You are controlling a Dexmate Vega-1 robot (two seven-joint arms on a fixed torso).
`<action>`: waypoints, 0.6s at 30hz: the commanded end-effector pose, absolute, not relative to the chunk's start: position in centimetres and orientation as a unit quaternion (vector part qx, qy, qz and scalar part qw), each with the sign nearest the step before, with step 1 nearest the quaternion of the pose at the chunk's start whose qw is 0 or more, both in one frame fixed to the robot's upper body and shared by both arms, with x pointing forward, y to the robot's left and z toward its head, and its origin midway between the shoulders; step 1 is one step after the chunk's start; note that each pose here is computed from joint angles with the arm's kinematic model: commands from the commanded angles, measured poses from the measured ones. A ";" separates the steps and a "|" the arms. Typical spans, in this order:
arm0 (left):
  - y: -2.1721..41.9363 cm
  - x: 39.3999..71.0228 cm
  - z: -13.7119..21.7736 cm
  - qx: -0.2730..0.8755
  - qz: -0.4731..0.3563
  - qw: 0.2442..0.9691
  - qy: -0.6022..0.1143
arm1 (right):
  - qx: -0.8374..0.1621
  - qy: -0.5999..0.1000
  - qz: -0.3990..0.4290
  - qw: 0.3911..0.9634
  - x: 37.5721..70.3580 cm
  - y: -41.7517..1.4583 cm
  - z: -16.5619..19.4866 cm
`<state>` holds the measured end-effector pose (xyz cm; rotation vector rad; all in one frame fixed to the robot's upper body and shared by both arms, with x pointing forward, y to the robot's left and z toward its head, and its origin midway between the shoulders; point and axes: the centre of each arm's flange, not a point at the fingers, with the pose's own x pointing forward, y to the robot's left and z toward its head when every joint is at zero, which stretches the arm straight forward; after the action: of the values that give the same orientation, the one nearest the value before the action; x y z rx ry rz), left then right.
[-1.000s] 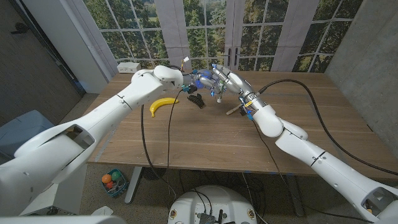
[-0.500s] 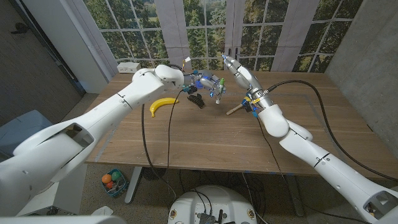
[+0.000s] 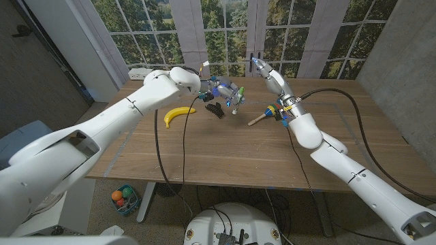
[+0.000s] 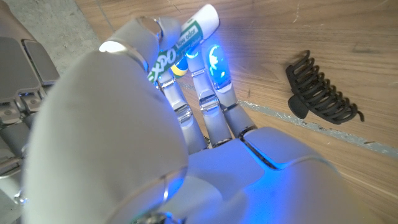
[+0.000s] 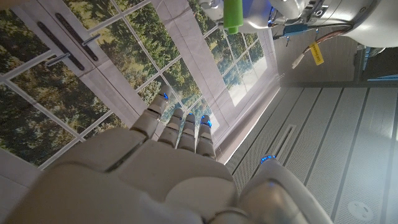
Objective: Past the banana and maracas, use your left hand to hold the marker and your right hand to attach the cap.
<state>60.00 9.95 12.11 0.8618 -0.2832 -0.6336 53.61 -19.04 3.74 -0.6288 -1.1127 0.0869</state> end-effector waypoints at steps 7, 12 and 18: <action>10.9 59.7 13.2 0.516 -0.273 0.807 -0.093 | -0.233 -0.467 0.031 0.852 54.9 -23.1 2.5; 10.8 59.9 13.3 0.556 -0.259 0.786 -0.084 | -0.212 -0.458 0.026 0.863 55.1 -24.1 2.1; 10.5 59.9 13.1 0.586 -0.244 0.769 -0.077 | -0.190 -0.448 0.022 0.873 55.4 -25.2 1.7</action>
<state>59.87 10.66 12.95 1.1197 -0.2026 -0.5786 54.87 -23.10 2.48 -0.4953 -0.9910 0.0586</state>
